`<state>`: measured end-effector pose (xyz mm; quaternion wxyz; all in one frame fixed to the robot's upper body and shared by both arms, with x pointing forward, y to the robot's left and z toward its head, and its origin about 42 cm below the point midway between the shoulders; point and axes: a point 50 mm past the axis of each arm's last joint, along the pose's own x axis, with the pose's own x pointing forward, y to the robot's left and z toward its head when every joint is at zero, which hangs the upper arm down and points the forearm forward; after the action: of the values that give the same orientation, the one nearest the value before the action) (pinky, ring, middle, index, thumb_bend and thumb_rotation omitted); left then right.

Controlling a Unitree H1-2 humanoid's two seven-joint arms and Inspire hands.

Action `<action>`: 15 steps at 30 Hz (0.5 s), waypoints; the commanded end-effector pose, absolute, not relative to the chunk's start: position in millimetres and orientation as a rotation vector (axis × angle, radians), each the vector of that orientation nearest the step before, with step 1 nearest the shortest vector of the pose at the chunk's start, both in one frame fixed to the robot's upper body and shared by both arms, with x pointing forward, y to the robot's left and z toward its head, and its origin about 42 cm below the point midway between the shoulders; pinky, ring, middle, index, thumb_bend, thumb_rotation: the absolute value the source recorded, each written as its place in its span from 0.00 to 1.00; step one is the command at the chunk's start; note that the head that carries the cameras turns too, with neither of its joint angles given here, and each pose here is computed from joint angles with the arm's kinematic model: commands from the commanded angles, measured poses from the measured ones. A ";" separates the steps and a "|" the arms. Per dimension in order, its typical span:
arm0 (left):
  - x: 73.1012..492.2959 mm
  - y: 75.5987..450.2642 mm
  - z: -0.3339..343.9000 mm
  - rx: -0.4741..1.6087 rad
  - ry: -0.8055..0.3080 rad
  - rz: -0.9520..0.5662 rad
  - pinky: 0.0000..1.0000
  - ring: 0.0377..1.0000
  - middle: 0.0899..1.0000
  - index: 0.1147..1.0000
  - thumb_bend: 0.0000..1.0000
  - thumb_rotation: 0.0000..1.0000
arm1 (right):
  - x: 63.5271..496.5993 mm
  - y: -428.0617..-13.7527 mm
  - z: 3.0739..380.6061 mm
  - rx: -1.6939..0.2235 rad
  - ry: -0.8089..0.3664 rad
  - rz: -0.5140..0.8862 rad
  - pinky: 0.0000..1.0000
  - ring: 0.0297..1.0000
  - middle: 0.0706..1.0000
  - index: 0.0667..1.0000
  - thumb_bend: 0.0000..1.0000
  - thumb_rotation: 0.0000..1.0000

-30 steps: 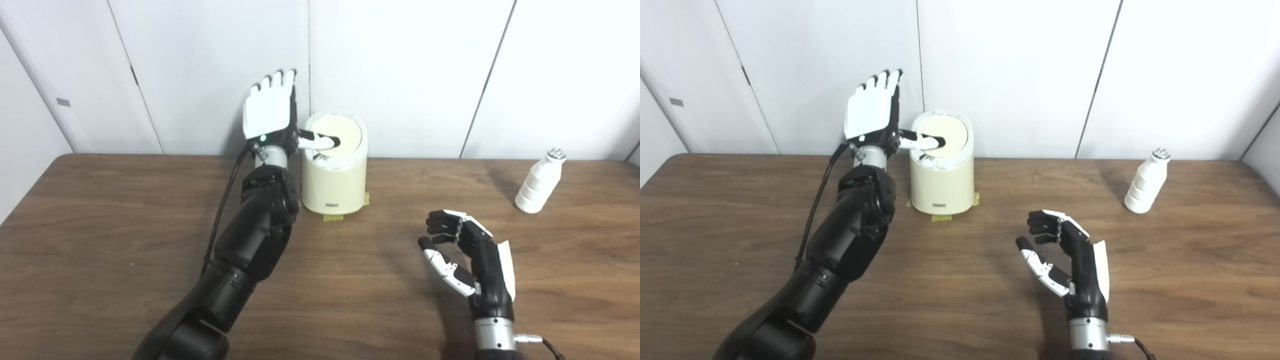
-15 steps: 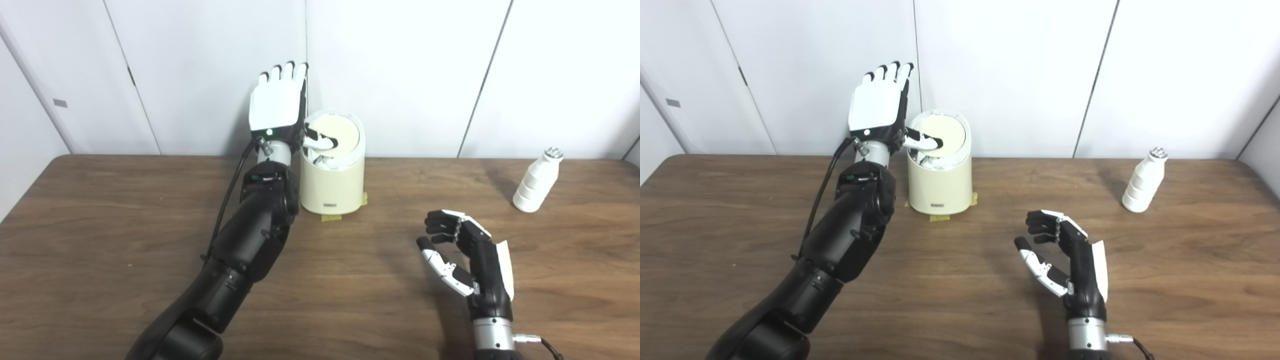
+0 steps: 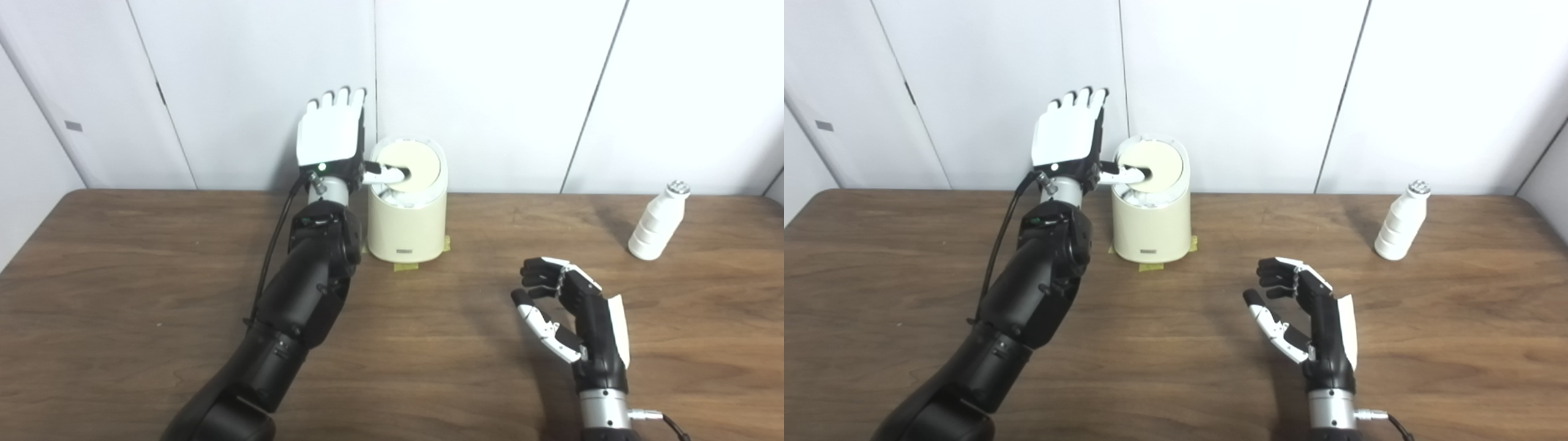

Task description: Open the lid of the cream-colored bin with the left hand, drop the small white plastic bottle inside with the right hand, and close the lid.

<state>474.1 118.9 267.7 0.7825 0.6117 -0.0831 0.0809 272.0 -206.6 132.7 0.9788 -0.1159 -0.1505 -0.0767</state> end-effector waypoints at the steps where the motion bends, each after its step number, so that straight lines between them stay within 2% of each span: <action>1: 477.3 112.1 303.7 1.302 -0.260 0.228 1.00 1.00 1.00 1.00 0.66 1.00 | 276.9 -201.9 146.9 -0.217 -0.372 -0.159 0.54 0.59 0.59 0.59 0.26 0.26; 5: 477.2 113.4 305.0 1.277 -0.243 0.222 1.00 1.00 1.00 1.00 0.65 1.00 | 276.9 -201.6 147.2 -0.223 -0.368 -0.159 0.54 0.60 0.59 0.59 0.26 0.27; 12: 477.5 115.5 304.3 1.251 -0.230 0.221 1.00 1.00 1.00 1.00 0.65 1.00 | 276.9 -201.4 147.1 -0.216 -0.370 -0.155 0.53 0.59 0.59 0.59 0.25 0.22; 15: 478.4 115.6 305.7 1.249 -0.226 0.214 1.00 1.00 1.00 1.00 0.68 1.00 | 276.9 -201.9 146.4 -0.225 -0.371 -0.152 0.53 0.59 0.59 0.59 0.25 0.22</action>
<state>473.8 122.3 271.9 0.8006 0.5902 -0.0676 0.0784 272.0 -205.7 132.7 0.9788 -0.1164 -0.1503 -0.0763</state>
